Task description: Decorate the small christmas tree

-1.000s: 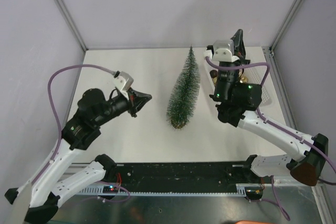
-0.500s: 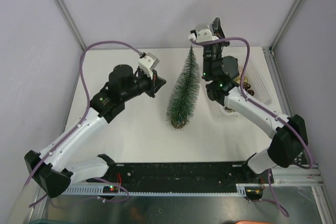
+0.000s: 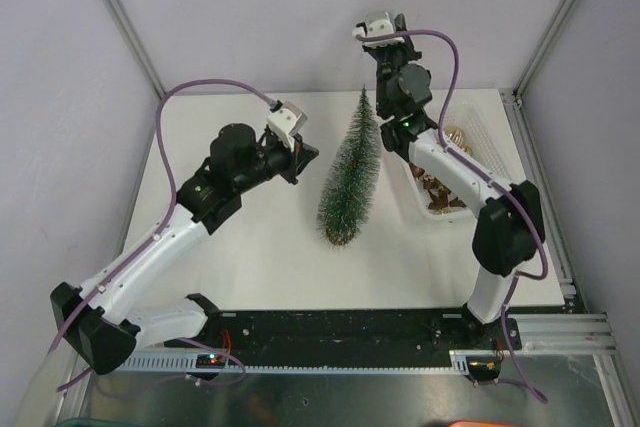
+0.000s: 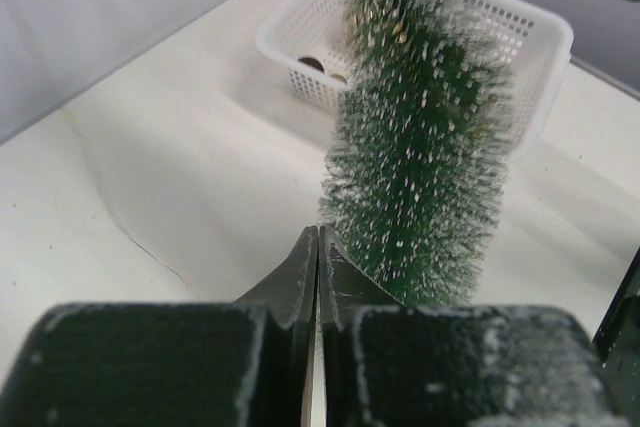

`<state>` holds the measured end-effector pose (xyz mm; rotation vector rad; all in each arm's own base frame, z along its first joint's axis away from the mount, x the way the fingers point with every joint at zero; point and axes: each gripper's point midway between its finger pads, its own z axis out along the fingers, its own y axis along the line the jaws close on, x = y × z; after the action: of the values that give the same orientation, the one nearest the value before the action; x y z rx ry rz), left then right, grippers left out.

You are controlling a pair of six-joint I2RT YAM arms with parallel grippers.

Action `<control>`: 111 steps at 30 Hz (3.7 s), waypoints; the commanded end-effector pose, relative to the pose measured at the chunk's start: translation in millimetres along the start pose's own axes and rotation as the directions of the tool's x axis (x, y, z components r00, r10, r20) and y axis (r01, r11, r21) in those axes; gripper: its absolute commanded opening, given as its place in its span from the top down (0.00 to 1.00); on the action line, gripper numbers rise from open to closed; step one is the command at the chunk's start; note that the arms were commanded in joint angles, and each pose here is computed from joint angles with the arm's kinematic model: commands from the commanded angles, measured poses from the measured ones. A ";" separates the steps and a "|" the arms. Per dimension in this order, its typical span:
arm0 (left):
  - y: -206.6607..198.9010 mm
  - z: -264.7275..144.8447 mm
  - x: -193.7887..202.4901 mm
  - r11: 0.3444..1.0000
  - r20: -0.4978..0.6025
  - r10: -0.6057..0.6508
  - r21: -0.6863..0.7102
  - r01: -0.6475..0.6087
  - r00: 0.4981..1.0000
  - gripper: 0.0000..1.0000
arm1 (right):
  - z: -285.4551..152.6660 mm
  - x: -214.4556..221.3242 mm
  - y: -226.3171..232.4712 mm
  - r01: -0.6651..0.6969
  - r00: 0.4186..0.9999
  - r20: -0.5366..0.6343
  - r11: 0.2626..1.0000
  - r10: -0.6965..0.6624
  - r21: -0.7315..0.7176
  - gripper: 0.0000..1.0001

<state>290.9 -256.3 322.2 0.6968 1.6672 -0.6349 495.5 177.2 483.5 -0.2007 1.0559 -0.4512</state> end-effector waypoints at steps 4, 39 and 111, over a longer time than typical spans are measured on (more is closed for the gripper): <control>5.5 -4.5 19.7 0.999 -0.006 0.047 -0.016 -0.047 0.999 0.97 | 12.0 72.2 36.9 0.022 0.986 -0.167 0.999 -0.026 -0.026 1.00; 5.9 -46.0 16.9 0.999 0.133 -0.009 -0.042 0.014 0.991 0.91 | -185.1 245.6 -171.2 0.323 0.576 -0.800 0.853 0.167 0.410 1.00; -109.2 -105.6 140.4 0.798 -0.072 0.240 0.582 -0.155 0.968 0.50 | -412.8 -84.2 133.9 -0.942 0.136 -0.897 -0.225 0.420 -0.248 1.00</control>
<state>111.8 -239.0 209.8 1.3383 1.5521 -1.0442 138.4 353.1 270.2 -0.3261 1.7739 1.4218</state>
